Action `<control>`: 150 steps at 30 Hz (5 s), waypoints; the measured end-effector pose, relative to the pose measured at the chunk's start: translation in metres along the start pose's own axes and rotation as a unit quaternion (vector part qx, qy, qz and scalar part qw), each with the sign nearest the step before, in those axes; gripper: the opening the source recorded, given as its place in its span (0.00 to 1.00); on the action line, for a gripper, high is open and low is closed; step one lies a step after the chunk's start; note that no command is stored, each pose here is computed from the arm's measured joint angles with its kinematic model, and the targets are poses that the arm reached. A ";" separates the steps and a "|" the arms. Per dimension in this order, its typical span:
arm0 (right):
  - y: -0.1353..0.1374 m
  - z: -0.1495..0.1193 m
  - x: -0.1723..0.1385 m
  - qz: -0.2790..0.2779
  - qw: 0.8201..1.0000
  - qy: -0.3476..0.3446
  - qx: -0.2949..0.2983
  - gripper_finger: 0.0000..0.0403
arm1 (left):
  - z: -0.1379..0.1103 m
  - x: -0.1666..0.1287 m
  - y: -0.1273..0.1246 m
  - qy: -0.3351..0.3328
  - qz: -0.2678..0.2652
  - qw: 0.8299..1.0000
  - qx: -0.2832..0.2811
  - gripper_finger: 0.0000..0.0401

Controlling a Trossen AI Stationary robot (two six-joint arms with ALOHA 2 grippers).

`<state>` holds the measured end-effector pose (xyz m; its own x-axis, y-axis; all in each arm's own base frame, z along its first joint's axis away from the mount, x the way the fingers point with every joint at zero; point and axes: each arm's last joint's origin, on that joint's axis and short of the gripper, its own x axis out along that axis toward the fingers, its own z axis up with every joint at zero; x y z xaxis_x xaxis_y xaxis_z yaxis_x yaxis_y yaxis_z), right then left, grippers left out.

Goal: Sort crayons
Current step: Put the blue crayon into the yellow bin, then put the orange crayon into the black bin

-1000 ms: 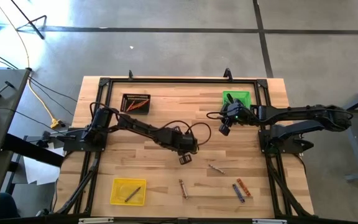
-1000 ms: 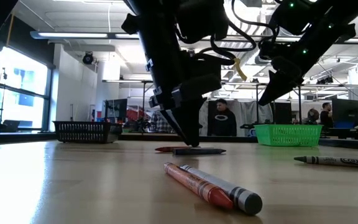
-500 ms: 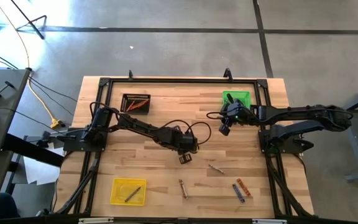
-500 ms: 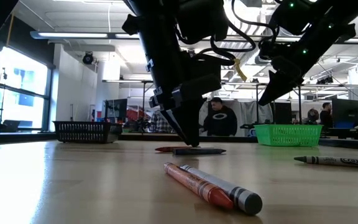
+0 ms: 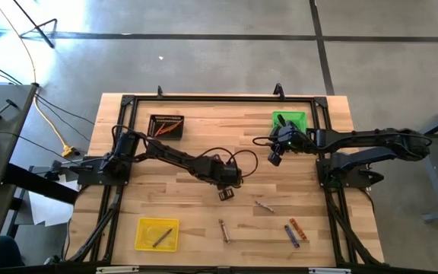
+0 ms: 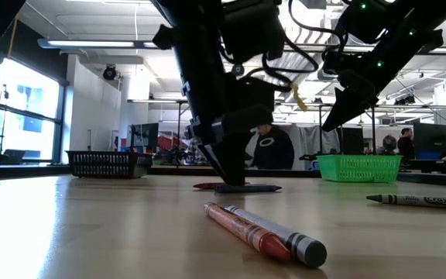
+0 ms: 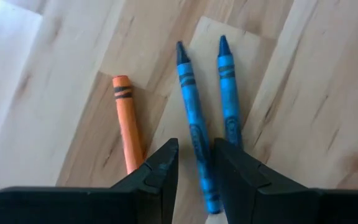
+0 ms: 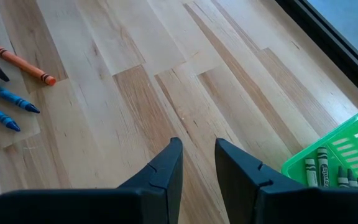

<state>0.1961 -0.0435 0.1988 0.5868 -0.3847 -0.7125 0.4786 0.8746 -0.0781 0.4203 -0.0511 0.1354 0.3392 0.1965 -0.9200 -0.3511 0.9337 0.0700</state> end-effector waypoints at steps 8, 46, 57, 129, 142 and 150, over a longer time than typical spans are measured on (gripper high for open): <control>0.000 0.000 0.000 0.000 1.000 0.002 -0.001 0.22 | -0.001 0.003 0.000 0.005 0.004 1.000 0.002 0.23; 0.000 0.000 0.000 0.000 1.000 0.002 -0.003 0.22 | -0.001 -0.088 -0.023 0.153 0.000 0.988 -0.034 0.00; 0.000 0.001 0.000 0.001 1.000 -0.004 0.001 0.22 | -0.078 -0.179 -0.104 0.318 -0.002 0.940 -0.124 0.00; 0.002 0.008 0.000 0.008 0.999 -0.039 0.007 0.22 | -0.151 -0.148 -0.129 0.351 0.083 0.907 -0.217 0.18; 0.002 0.007 0.000 0.008 0.999 -0.038 0.006 0.22 | -0.055 -0.125 -0.085 0.161 0.024 0.981 -0.107 0.18; 0.001 0.004 0.000 0.004 1.000 -0.023 0.002 0.22 | 0.007 -0.078 -0.053 0.018 0.008 0.999 -0.031 0.18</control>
<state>0.1995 -0.0438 0.2020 0.6196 -0.3916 -0.6802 0.4768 0.8762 -0.0701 0.4185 -0.1139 0.2062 0.3016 0.1996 -0.9323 -0.4096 0.9101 0.0624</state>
